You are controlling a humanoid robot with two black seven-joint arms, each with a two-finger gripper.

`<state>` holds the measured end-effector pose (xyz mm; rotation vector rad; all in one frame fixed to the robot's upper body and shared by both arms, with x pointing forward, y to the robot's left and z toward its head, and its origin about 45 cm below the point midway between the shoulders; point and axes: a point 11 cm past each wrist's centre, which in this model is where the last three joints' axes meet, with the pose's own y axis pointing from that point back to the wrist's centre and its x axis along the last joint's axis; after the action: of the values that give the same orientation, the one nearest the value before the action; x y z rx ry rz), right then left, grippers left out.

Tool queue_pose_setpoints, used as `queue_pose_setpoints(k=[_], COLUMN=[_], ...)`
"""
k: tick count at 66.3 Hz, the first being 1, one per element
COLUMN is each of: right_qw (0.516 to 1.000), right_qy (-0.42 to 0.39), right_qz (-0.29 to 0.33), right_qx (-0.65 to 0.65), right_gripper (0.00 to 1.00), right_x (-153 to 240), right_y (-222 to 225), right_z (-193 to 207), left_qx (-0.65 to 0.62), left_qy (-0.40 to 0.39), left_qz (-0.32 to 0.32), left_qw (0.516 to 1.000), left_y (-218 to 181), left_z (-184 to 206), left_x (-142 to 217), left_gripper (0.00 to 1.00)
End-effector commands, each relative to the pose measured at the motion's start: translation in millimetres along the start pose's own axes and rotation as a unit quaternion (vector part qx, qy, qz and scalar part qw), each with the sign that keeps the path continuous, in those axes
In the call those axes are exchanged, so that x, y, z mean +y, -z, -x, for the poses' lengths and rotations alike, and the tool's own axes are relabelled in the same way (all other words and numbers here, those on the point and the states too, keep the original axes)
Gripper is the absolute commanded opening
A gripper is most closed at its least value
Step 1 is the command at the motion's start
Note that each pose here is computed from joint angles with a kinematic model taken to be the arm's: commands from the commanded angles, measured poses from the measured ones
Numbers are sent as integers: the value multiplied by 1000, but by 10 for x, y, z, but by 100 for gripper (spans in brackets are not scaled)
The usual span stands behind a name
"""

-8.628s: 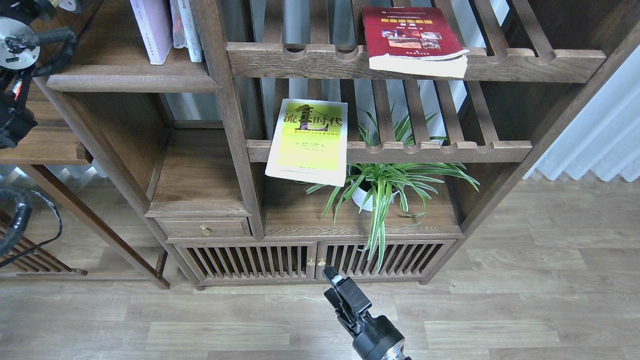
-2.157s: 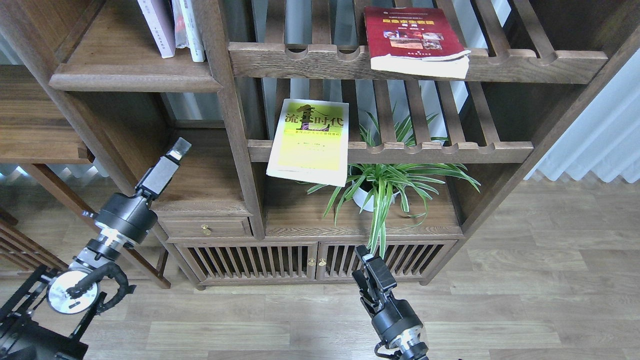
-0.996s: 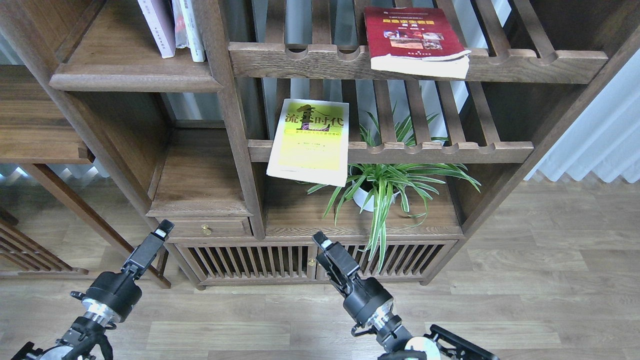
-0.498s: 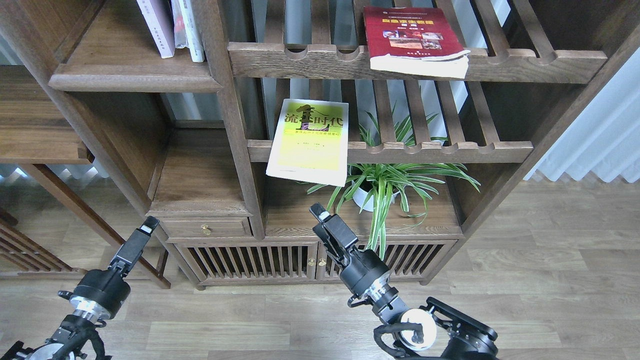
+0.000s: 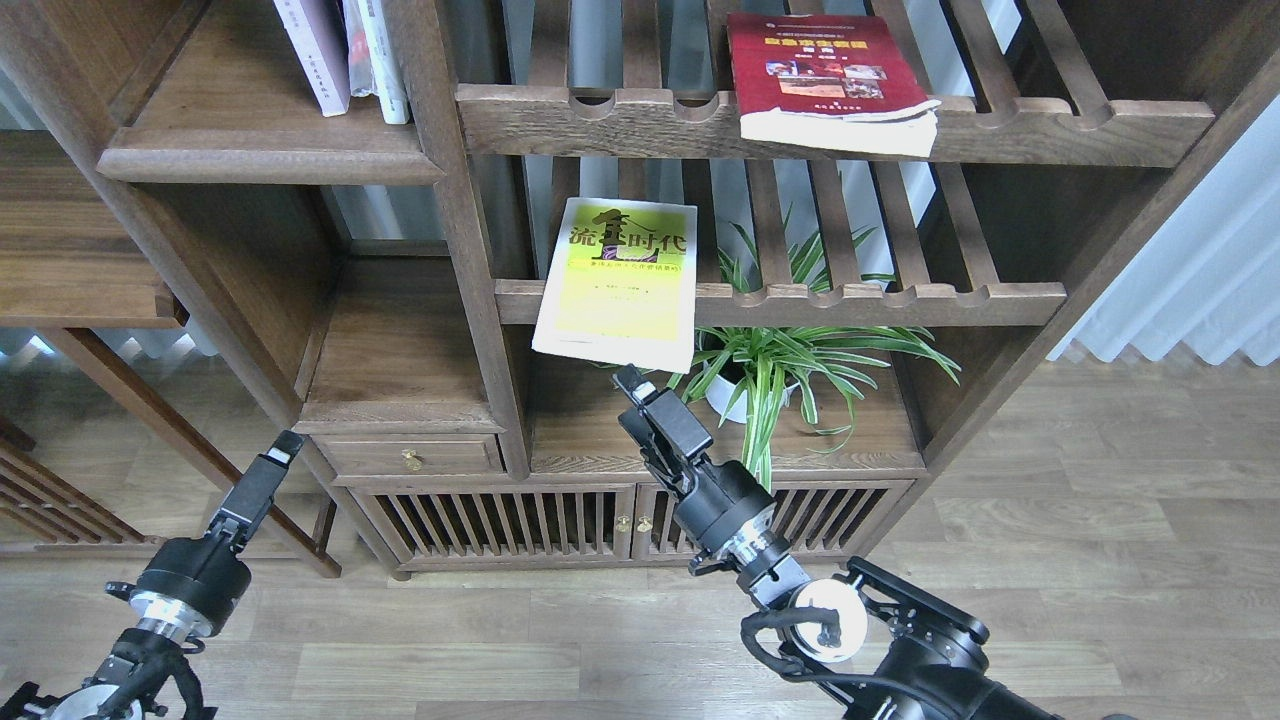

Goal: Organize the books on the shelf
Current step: 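Raise the right gripper to the yellow book's lower edge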

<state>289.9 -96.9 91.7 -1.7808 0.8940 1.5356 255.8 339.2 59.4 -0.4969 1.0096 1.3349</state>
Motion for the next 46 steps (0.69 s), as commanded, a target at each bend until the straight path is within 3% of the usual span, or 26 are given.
queue_pose_setpoints(k=[1,22,46], right_qw=[1000,997,996], right_qy=[0,-66,-79], right_qz=[1,-8,-6], right_qx=[1,26,48], right_gripper=[99,99,99], right_x=[-6,14,-183], right_y=[1,128,239], right_z=[3,-226,-123], left_qx=[3,7,8], left_qy=[0,-3,-5], left_qz=[3,10,13], left_qw=[1000,1000,1000], left_y=[-16,-40,-61], left_z=[1,-21,-34], left_x=[-1,18,19], left_gripper=[100,100,100])
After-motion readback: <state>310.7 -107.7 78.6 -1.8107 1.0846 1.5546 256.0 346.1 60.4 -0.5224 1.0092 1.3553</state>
